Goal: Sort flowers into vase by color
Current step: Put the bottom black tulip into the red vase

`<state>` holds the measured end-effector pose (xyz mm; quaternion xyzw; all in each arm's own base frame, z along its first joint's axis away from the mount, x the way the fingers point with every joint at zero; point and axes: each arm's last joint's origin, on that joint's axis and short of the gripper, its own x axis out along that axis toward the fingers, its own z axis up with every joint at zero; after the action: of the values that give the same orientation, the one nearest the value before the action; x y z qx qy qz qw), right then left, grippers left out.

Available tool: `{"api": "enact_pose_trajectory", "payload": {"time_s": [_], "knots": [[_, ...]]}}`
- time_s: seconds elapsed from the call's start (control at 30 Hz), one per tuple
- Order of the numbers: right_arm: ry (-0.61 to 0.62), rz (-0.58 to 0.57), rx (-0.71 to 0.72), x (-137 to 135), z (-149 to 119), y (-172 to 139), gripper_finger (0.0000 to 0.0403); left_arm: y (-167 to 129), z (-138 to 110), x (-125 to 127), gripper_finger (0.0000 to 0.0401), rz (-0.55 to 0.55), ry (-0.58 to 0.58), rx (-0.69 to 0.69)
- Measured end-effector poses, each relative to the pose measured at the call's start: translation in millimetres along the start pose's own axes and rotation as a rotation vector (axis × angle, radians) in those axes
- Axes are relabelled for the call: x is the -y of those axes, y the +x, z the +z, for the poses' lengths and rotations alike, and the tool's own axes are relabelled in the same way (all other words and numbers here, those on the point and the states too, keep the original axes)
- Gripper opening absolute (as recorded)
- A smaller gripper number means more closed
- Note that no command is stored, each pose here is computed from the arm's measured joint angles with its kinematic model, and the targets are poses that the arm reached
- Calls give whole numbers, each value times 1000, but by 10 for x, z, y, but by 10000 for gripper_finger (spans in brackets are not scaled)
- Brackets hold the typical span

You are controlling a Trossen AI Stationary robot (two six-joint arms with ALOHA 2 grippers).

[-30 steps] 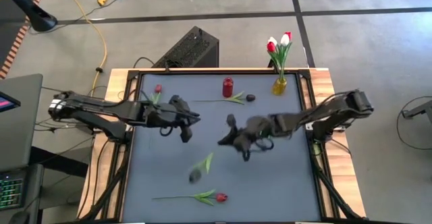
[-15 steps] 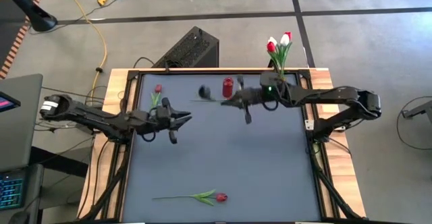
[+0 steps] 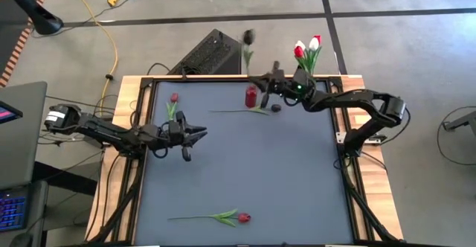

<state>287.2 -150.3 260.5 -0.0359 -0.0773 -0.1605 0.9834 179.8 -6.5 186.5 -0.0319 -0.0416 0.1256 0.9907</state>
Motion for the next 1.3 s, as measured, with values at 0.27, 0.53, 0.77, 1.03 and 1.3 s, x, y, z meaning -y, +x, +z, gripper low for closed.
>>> {"api": "enact_pose_trajectory", "payload": {"time_s": [0.27, 0.53, 0.77, 1.03, 1.3], "knots": [[-11, -173, 27, 76, -115, -74, 17, 0, -2, 4, 65, -19, 3, -2], [26, -190, 150, 103, -323, 12, 17, 1, -5, 5, 65, -22, -1, -6], [28, -196, 122, 126, -386, 20, 17, 1, -25, 6, 65, -25, -17, -26], [31, -196, 95, 123, -396, 20, 17, 1, -36, 5, 65, -25, -33, -37], [30, -188, 25, 91, -272, -24, 17, 0, -57, 4, 65, -24, -28, -59]]}}
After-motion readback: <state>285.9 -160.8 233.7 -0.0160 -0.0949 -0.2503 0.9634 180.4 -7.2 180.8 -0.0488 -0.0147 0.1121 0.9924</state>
